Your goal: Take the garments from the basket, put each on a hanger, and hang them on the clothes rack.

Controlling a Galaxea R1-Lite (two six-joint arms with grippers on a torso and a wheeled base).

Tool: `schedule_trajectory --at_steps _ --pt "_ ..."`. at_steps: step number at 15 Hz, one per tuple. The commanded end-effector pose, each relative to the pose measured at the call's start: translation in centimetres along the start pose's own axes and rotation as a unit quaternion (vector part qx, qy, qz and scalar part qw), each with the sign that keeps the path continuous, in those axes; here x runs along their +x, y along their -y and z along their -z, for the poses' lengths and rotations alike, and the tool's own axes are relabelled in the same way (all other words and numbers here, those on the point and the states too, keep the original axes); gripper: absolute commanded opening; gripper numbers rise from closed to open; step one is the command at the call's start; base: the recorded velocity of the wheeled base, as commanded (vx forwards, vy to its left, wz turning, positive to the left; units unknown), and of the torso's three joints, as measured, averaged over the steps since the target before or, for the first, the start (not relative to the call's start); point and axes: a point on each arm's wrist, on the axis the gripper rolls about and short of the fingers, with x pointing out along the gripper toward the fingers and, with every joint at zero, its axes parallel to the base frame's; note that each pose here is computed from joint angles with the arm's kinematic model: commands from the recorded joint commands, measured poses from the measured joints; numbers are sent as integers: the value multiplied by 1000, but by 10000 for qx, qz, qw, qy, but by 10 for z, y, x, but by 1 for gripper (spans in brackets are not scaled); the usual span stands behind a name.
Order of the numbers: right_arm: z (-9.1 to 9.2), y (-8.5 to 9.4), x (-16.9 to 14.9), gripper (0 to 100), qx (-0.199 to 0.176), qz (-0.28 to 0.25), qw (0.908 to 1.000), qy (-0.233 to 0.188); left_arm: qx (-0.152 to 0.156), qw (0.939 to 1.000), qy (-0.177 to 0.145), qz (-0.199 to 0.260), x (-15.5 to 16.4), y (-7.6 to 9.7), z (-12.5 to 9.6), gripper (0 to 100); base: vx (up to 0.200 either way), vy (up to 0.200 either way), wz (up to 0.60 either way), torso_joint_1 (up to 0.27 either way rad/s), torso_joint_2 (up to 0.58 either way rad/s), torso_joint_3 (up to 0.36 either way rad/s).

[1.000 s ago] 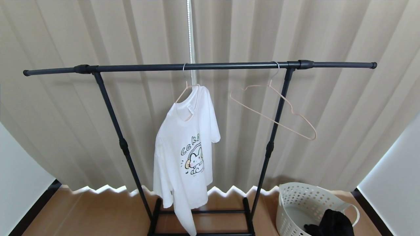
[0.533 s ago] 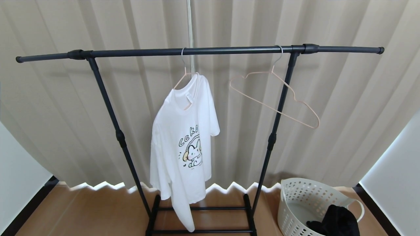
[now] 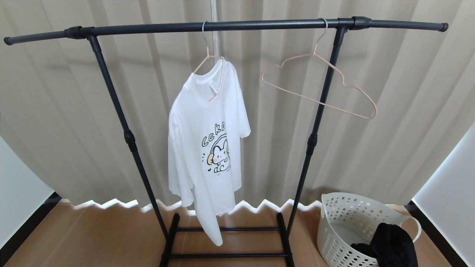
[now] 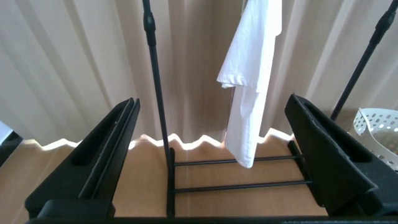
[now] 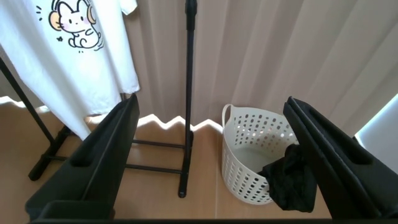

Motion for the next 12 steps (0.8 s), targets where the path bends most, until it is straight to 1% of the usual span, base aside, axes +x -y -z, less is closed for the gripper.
schedule_trajectory --at_steps 1,7,12 --pt "0 0 0 100 6 -4 10000 6 -3 10000 -14 0 0 0 0 100 0 0 0 -188 520 320" --pt "0 0 0 100 -2 -4 10000 6 20 10000 -22 -7 0 0 0 100 0 0 0 -162 490 330" --pt "0 0 0 100 -2 -4 10000 6 5 10000 -22 -15 0 0 0 100 0 0 0 -115 466 346"
